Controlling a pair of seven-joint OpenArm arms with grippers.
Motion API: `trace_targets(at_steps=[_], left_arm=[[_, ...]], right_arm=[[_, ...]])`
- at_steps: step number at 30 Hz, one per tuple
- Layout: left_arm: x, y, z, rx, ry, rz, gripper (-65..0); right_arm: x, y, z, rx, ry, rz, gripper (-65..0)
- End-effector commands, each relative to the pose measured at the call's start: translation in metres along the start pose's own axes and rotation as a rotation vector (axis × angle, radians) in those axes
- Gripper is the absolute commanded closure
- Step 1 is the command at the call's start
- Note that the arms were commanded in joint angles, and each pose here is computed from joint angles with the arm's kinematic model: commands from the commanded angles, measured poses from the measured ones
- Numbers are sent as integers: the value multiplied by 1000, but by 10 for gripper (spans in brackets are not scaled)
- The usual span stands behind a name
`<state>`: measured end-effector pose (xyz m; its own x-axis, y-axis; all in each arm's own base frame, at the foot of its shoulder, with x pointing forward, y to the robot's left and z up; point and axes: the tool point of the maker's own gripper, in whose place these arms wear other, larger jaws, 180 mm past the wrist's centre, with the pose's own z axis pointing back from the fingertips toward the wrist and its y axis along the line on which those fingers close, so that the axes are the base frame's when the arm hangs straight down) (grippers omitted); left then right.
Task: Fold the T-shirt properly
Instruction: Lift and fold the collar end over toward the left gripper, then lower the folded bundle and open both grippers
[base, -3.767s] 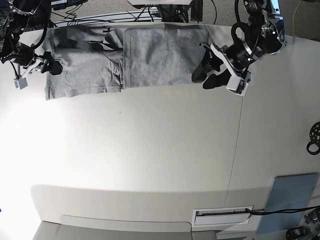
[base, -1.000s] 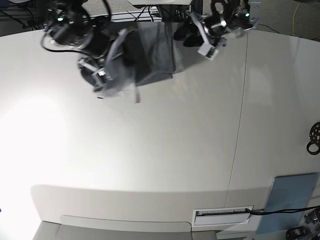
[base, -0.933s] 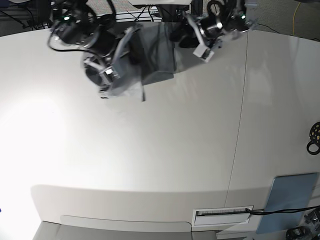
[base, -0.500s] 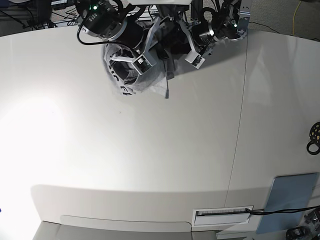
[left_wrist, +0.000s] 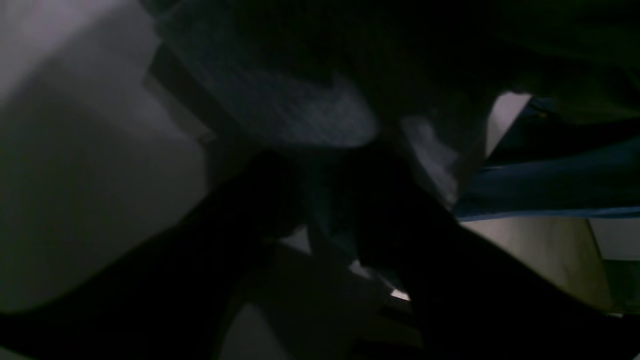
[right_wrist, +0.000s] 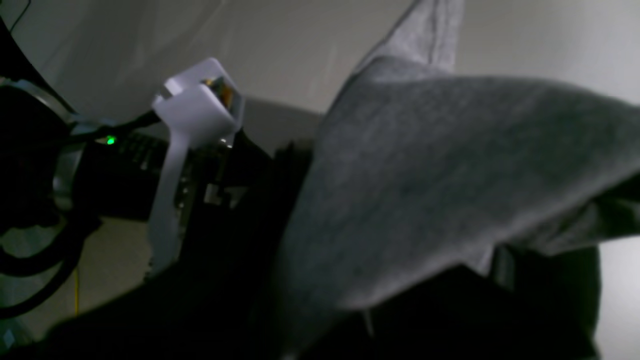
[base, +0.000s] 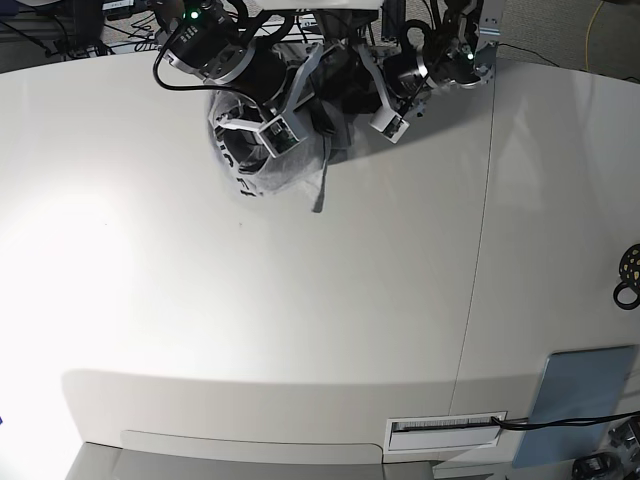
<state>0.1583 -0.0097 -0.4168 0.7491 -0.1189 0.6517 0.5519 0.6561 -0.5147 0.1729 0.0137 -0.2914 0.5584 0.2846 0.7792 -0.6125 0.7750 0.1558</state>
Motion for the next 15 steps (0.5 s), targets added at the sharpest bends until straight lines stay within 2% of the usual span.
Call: trace_targets(at_steps=[1,2,5,7,9,15], left_arm=[[0,1,1,8,5,-7,-255],[0,1,1,8,5,-8,-255],[0,1,1,8,5,-8,-255],[0,1,1,8,6,-8,-255],[0,1,1,8,5,-8,-255],[0,1,1,8,5,-9,-255]], right_arm=[[11,2,3,10,-49,5,0],[11,3,3,11,-49,5,-34],[13,4,3,17,-56,14,-215],[15,10,3,48,-71,51,-300],[20,16,4,83,-100,58,-321],[29,35,8,191,-153,26,-321]])
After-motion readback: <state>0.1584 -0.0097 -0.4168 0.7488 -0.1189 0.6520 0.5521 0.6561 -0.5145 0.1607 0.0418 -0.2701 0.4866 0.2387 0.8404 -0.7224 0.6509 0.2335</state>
